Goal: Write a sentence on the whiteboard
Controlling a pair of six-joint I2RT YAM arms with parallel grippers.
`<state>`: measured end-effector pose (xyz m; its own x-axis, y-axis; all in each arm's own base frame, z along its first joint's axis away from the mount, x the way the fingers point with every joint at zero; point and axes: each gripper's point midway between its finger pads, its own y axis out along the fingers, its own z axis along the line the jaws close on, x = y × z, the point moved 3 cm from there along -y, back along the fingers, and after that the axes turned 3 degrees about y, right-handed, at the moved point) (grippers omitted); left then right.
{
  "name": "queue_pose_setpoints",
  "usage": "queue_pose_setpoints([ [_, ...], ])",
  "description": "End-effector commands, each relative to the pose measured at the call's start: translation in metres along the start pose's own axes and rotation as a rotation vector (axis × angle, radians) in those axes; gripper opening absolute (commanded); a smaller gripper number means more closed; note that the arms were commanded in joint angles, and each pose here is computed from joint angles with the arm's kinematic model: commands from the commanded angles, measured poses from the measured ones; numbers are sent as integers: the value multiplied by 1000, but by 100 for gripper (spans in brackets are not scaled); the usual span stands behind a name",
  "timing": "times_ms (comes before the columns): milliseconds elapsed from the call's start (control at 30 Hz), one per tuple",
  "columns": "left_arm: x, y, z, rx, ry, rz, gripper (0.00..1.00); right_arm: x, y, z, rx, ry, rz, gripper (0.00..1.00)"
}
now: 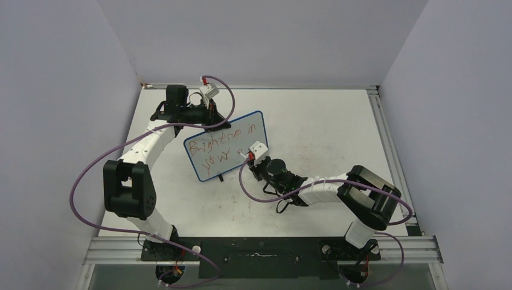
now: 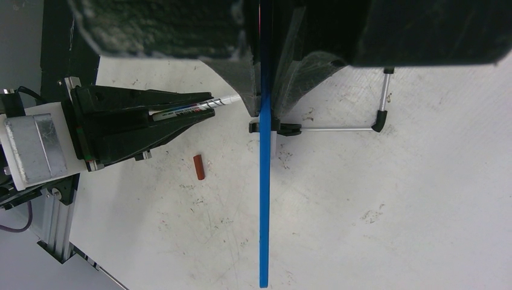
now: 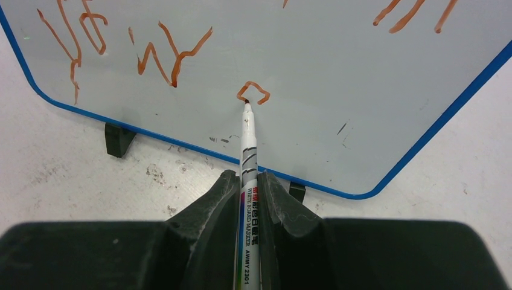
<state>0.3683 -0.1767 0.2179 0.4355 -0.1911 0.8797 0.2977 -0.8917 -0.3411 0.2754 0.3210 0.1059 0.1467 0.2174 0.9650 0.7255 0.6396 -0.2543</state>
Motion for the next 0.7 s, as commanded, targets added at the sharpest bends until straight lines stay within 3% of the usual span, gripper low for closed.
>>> queue_pose_setpoints([
  [0,-39,2,-17,-39,-151,117,0,2,-1,-18,-104,11,-11,5],
  [400,-38,1,-19,-40,-146,113,0,-1,-6,-27,-153,16,-4,5],
  [667,-37,0,-19,-39,-143,111,0,13,-11,-19,-98,18,-52,5],
])
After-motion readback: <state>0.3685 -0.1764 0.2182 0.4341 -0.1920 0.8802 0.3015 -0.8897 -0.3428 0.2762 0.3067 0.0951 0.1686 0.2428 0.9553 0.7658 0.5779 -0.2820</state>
